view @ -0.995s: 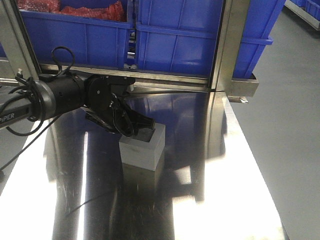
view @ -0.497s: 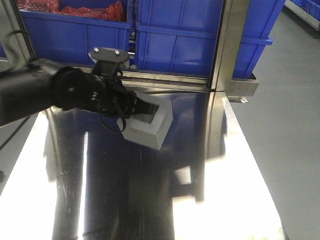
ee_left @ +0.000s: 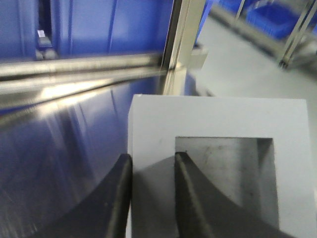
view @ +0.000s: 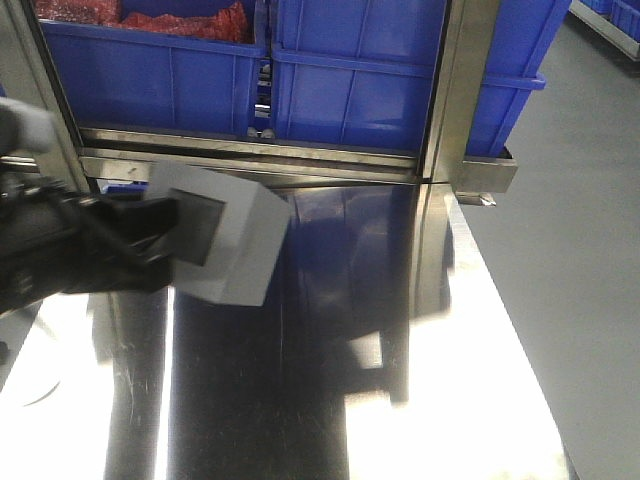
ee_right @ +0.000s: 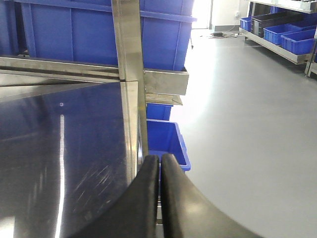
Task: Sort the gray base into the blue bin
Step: 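Close the left gripper on the block's rim and lift it, then raise the held block with the left gripper close to the body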
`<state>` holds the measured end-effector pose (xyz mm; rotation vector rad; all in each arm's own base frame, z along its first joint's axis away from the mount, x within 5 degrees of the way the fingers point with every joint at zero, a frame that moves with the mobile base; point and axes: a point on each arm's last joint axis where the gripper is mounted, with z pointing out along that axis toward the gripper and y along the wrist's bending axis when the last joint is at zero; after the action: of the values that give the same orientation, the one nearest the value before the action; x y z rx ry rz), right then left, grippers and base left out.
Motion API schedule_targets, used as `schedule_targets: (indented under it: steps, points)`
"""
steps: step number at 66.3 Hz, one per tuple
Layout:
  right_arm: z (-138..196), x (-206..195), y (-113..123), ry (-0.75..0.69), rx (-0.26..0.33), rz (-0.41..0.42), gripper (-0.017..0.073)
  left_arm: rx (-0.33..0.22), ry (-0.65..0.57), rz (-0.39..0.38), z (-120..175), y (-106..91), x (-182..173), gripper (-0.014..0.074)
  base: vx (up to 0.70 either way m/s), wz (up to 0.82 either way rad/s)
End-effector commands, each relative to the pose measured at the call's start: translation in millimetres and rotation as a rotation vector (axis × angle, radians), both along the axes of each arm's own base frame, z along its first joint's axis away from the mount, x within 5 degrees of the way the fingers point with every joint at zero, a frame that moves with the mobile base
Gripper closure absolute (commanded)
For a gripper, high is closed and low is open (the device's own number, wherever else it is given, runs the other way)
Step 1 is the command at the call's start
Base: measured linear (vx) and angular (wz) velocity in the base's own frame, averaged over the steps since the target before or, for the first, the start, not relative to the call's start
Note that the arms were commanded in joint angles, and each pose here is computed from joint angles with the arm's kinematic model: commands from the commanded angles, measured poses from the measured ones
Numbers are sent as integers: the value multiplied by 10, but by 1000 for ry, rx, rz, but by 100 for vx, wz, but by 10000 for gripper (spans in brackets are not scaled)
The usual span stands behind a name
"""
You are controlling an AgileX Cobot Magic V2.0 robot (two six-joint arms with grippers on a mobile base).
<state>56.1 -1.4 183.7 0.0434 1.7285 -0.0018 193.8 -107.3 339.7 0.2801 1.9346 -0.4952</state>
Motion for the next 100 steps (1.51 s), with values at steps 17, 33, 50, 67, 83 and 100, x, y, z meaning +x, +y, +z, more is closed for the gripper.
schedule_targets:
  steps: [17, 33, 50, 67, 83, 100]
  points:
    - [50, 20, -3, -52, -18, -2, 564, -147, -268, 3, 162, 392, -718, 601, 0, 0]
    - [50, 20, -3, -52, -18, -2, 564, -197, -357, 3, 16, 607, -1107, 601, 0, 0]
    - [50, 20, -3, -52, -18, -2, 564, -235, -427, 2, -2, 742, -1354, 600, 0, 0]
    - [50, 20, -3, -52, -18, -2, 564, -234, -425, 1, -4, 746, -1361, 600, 0, 0]
    - [50, 20, -3, -52, -18, -2, 564, -234, -425, 1, -4, 746, -1361, 600, 0, 0]
    - [50, 20, -3, -52, -18, -2, 564, -234, -425, 1, -4, 746, -1361, 600, 0, 0]
